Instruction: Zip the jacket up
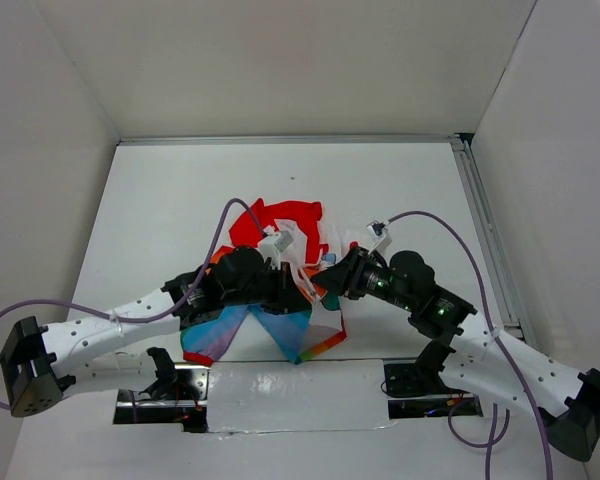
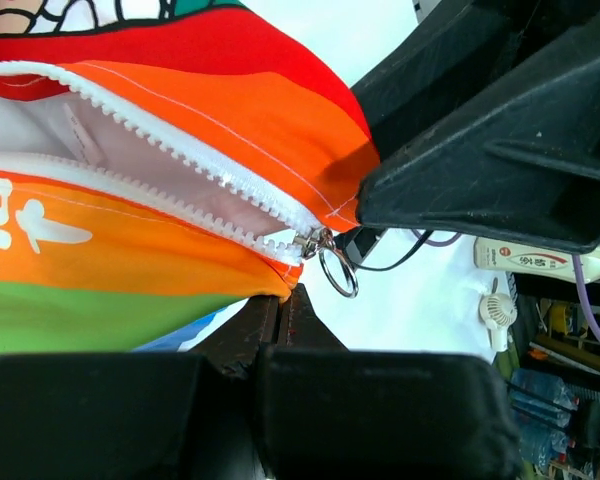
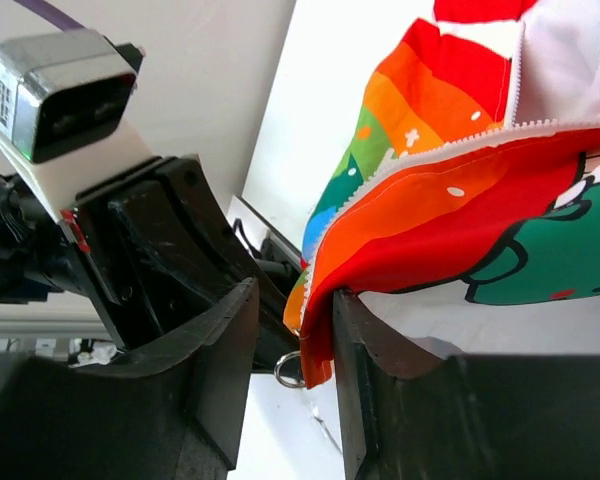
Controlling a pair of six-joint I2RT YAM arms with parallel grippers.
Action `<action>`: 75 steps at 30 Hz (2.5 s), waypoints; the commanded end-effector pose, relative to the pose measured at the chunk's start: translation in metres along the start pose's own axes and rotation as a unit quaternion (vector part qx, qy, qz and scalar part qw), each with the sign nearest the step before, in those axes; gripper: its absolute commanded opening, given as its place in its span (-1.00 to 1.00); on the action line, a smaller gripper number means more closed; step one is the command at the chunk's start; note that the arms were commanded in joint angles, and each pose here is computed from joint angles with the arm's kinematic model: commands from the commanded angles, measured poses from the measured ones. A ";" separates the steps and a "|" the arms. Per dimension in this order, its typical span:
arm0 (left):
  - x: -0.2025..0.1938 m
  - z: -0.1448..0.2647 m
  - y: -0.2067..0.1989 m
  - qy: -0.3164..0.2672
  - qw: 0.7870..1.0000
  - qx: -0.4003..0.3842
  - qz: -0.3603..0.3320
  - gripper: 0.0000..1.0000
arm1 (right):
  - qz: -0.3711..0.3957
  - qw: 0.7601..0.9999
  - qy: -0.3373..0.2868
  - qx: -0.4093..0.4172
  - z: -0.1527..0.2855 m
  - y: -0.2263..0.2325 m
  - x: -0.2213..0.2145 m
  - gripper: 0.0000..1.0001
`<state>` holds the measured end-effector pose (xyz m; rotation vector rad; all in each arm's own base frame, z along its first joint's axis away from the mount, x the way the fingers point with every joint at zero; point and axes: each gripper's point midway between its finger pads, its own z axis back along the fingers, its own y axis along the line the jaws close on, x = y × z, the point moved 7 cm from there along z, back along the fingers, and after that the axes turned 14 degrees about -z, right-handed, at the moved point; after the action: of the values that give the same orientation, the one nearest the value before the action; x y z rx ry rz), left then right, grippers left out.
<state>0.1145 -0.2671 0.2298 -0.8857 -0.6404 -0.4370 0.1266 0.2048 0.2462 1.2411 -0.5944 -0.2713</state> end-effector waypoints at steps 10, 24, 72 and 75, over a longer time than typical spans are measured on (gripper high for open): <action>0.019 0.020 0.005 -0.044 0.998 -0.051 0.021 -1.00 | 0.060 0.996 0.058 0.025 0.005 0.000 -0.010 -0.09; 0.020 0.021 0.001 -0.030 0.994 -0.102 -0.013 -1.00 | 0.064 0.995 0.065 0.046 -0.008 0.004 -0.009 -1.00; 0.016 0.016 -0.009 -0.011 0.985 -0.154 -0.082 -1.00 | 0.071 0.993 0.052 0.079 -0.002 0.008 -0.009 -0.84; 0.015 0.015 -0.008 -0.010 0.985 -0.154 -0.081 -1.00 | 0.061 0.994 0.051 0.075 -0.003 0.007 -0.009 -0.94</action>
<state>0.1165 -0.2530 0.2335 -1.0507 -0.6112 -0.6116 0.1160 0.2133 0.2348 1.3304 -0.5709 -0.0456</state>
